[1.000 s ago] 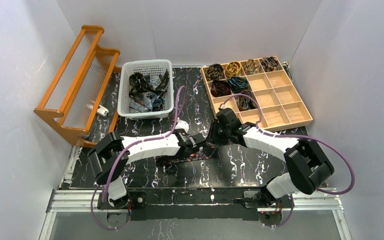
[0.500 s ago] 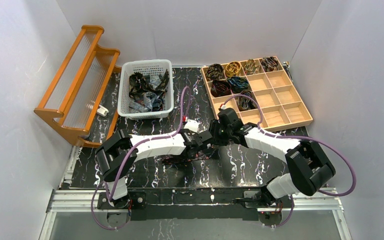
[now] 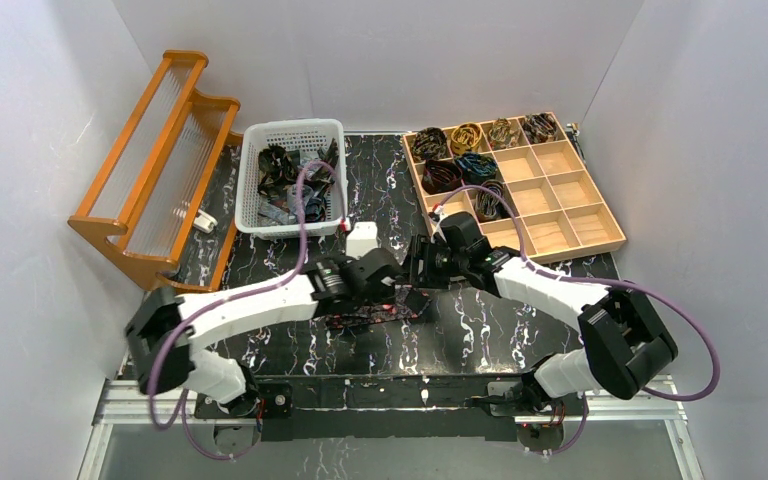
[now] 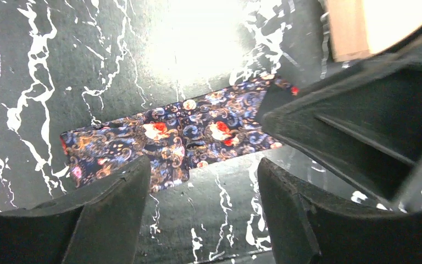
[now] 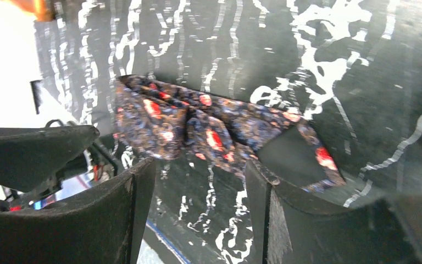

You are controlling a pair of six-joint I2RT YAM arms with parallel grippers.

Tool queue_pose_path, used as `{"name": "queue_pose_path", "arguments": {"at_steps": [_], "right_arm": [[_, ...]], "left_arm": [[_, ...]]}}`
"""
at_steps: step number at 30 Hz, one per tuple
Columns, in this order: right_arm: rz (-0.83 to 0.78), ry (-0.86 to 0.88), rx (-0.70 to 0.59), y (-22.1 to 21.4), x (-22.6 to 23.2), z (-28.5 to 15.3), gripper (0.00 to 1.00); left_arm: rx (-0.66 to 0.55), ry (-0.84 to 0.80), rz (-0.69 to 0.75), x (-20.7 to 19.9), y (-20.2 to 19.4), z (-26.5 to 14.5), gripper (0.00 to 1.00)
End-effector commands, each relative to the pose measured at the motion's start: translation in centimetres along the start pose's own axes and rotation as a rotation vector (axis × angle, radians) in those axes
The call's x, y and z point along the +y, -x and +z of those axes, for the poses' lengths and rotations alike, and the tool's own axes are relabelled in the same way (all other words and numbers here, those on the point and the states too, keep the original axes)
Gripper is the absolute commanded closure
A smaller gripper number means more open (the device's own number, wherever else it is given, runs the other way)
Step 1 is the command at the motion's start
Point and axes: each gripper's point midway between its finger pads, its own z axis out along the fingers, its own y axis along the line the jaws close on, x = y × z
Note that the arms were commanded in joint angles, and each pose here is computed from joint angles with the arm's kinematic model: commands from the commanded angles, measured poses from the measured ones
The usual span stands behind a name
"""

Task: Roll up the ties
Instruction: Roll the tie at the center of the board.

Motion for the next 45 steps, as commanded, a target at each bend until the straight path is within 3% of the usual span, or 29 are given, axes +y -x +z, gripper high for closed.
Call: {"name": "queue_pose_path", "arguments": {"at_steps": [1, 4, 8, 9, 13, 17, 23, 26, 31, 45], "right_arm": [[-0.051, 0.224, 0.034, 0.0, 4.1, -0.1, 0.31], [-0.080, 0.272, 0.078, -0.8, 5.2, 0.6, 0.30], [-0.237, 0.334, 0.104, -1.3, 7.3, 1.4, 0.24], [-0.285, 0.335, 0.088, -1.2, 7.7, 1.7, 0.18], [-0.611, 0.439, -0.044, -1.2, 10.4, 1.6, 0.04], [-0.993, 0.528, -0.224, -2.0, 11.9, 1.5, 0.01], [-1.316, 0.590, -0.169, -3.9, 12.4, 3.4, 0.01], [-1.367, 0.588, -0.130, -4.2, 12.1, 4.5, 0.01], [-1.398, 0.611, -0.067, -4.8, 12.3, 5.9, 0.01], [-1.348, 0.640, 0.142, -8.1, 10.1, 10.4, 0.01]], "left_arm": [[-0.094, -0.019, -0.052, 2.7, 1.3, -2.2, 0.29], [-0.079, 0.005, -0.089, 5.2, 0.3, -1.9, 0.27], [-0.055, 0.008, -0.170, 8.2, -0.7, -1.4, 0.26], [-0.049, 0.004, -0.192, 8.9, -1.0, -1.3, 0.26], [-0.035, -0.009, -0.273, 11.2, -1.7, -0.9, 0.24], [-0.026, -0.004, -0.337, 13.0, -2.6, -0.6, 0.21], [0.018, -0.040, -0.427, 14.4, -4.2, 0.6, 0.08], [0.031, -0.055, -0.490, 15.2, -4.8, 1.2, 0.02], [0.026, -0.074, -0.543, 15.9, -4.7, 1.2, 0.02], [0.044, -0.056, -0.521, 16.4, -5.2, 0.9, 0.02]]}}
